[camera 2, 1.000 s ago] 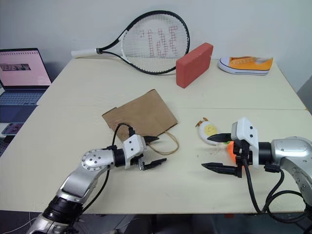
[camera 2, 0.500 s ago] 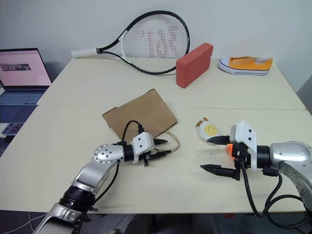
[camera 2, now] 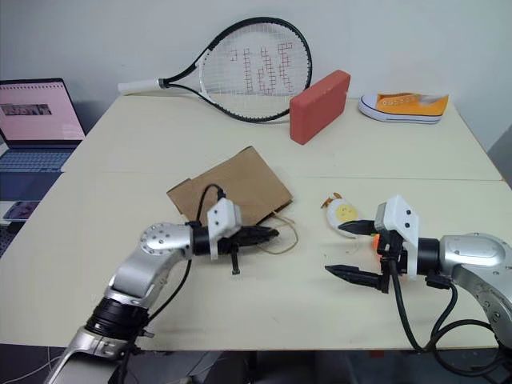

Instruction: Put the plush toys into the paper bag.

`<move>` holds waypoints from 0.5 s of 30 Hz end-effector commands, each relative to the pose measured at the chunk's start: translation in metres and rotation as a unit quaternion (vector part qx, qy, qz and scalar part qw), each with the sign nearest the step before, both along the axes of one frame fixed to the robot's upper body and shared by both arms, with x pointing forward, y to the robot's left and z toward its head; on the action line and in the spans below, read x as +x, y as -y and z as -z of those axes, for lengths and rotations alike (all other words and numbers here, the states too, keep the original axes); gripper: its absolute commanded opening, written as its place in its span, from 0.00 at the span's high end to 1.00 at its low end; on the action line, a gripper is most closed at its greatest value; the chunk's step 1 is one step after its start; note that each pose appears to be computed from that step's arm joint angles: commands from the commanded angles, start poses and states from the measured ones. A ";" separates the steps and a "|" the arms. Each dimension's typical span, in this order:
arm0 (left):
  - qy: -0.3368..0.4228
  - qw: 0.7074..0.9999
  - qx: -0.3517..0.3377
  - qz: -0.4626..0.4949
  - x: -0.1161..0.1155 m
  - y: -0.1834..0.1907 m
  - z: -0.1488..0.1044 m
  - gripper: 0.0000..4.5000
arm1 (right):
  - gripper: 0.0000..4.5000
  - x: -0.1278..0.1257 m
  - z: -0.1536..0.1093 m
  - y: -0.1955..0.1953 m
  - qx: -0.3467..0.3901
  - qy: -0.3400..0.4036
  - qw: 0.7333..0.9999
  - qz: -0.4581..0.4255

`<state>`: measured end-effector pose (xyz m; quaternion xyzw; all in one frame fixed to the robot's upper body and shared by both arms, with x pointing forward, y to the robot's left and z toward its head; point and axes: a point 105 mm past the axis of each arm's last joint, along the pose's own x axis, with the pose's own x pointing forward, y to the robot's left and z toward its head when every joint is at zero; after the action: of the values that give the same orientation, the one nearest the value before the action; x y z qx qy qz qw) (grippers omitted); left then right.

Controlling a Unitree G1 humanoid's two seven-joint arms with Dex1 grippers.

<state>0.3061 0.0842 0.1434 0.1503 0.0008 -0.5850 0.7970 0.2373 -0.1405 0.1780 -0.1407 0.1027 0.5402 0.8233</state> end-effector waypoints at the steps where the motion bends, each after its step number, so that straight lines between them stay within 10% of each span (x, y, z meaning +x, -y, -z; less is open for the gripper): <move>1: -0.001 0.999 -0.044 0.020 -0.009 -0.008 -0.035 1.00 | 0.00 -0.003 0.000 -0.017 0.018 0.015 1.000 -0.008; 15: -0.069 0.992 -0.107 0.016 -0.019 -0.015 -0.049 1.00 | 0.99 0.038 0.039 -0.095 0.118 0.017 0.993 0.017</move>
<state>0.2904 0.1012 0.1802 0.0271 0.0152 -0.5990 0.8001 0.2702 -0.0487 0.1349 -0.0402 0.0503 0.5378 0.8406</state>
